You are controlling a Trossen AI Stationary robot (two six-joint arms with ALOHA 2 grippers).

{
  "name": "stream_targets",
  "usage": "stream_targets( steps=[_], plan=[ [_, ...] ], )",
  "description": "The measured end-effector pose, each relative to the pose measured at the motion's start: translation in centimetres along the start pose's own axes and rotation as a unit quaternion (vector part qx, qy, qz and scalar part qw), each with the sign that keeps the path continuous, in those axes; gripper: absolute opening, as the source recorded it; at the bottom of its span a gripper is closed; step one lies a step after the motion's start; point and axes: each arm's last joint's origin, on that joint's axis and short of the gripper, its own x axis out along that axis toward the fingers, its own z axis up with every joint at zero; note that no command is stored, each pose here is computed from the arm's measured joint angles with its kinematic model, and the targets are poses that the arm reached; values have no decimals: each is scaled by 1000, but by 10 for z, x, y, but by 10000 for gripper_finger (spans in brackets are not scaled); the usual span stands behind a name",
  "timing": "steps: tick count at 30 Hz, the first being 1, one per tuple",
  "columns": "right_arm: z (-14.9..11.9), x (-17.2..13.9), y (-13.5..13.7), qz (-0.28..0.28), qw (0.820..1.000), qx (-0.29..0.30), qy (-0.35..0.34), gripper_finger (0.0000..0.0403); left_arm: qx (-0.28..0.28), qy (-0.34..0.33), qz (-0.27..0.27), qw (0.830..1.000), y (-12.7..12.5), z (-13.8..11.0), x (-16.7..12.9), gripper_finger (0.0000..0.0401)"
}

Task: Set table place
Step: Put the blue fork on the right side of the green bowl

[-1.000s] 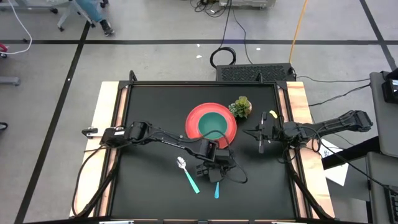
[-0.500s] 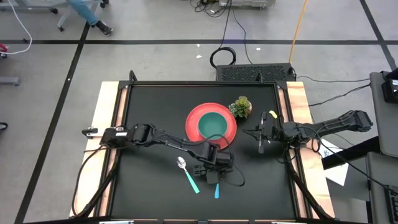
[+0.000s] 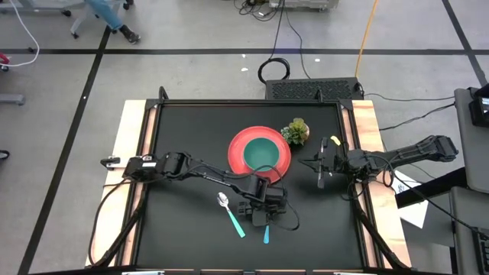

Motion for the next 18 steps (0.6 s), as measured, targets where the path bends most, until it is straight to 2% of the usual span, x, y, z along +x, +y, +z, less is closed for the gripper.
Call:
stream_targets(
  steps=[10, 18],
  plan=[
    [0, 0, 0, 0, 1000, -3, 0, 0, 15, 17, 6, 1000, 1, -2, -1, 240],
    [0, 0, 0, 0, 1000, -4, 0, 0, 29, 16, 26, 999, 6, -7, -1, 178]
  ],
)
